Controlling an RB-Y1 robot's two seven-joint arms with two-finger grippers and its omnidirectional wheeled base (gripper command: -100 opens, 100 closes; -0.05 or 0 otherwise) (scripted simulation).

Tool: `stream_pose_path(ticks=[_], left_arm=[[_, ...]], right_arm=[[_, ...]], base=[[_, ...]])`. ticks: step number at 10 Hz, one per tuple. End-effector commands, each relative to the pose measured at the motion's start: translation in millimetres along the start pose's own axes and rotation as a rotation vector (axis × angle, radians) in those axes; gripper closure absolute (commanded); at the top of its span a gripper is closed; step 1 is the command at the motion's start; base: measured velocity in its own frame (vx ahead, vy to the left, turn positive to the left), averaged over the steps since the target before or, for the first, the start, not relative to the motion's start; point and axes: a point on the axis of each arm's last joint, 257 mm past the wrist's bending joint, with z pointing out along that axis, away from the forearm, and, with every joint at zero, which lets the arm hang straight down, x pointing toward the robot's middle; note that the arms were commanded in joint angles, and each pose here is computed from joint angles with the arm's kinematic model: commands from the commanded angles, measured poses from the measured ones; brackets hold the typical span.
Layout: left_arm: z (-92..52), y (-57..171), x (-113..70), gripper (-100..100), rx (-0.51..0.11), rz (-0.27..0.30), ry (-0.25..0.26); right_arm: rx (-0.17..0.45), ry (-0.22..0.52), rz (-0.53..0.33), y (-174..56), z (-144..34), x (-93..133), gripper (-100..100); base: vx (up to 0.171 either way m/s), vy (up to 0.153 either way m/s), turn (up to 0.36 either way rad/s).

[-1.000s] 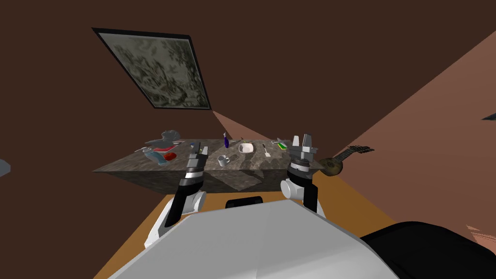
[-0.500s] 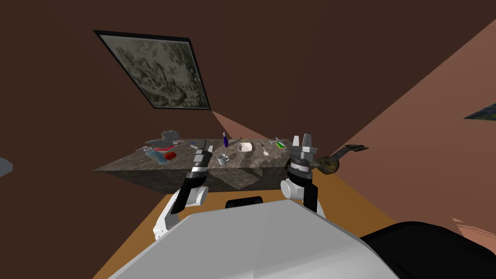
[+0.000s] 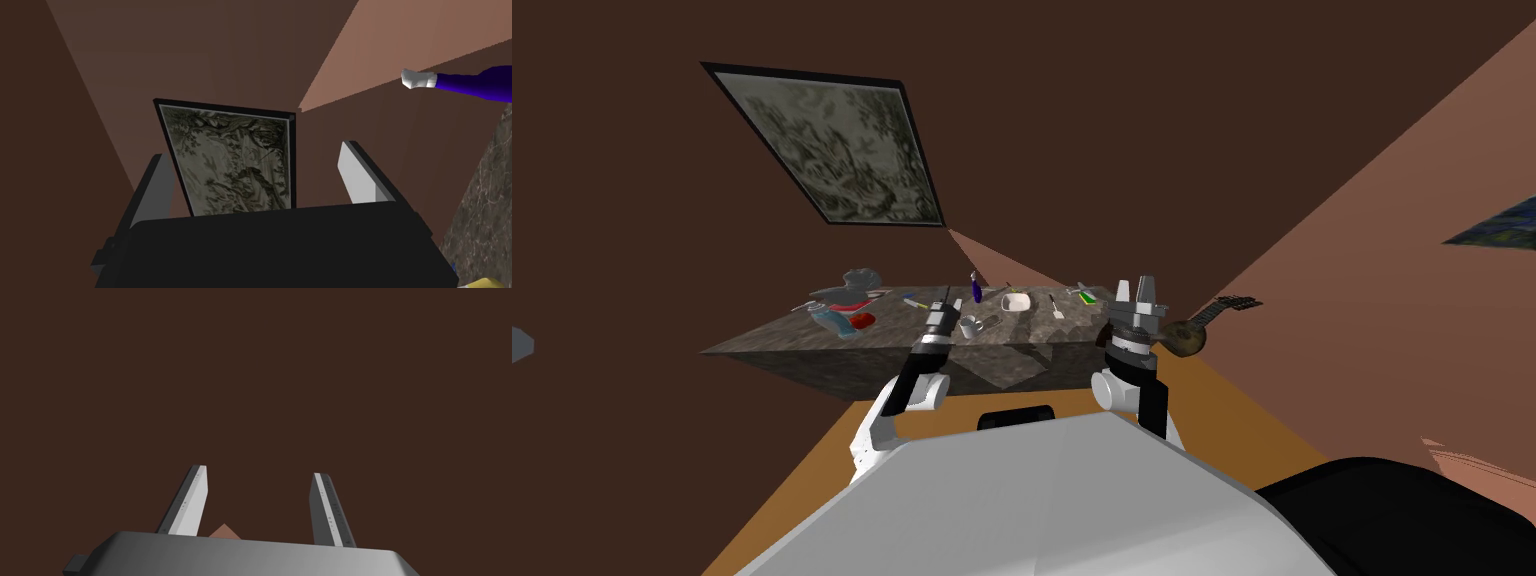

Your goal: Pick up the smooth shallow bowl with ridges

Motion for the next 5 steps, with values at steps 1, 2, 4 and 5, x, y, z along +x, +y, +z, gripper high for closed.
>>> stream_pose_path(ticks=[1,2,4,5], left_arm=[[10.3,8,6.2,-100,-0.029,-0.036,0.014],[10.2,12,6.0,-100,-0.045,-0.036,0.013],[18.4,22,12.7,-100,-0.080,-0.065,0.024],[26.7,28,19.9,-100,-0.099,-0.093,0.037]], right_arm=[[0.000,0.000,0.000,0,0.0,0,0],[0.000,0.000,0.000,0,0.0,0,0],[0.000,0.000,0.000,0,0.0,0,0],[0.000,0.000,0.000,0,0.0,0,0]], base=[[-0.023,-0.019,-0.023],[-0.020,-0.015,-0.012],[-0.022,-0.017,-0.019],[-0.021,-0.021,-0.019]])
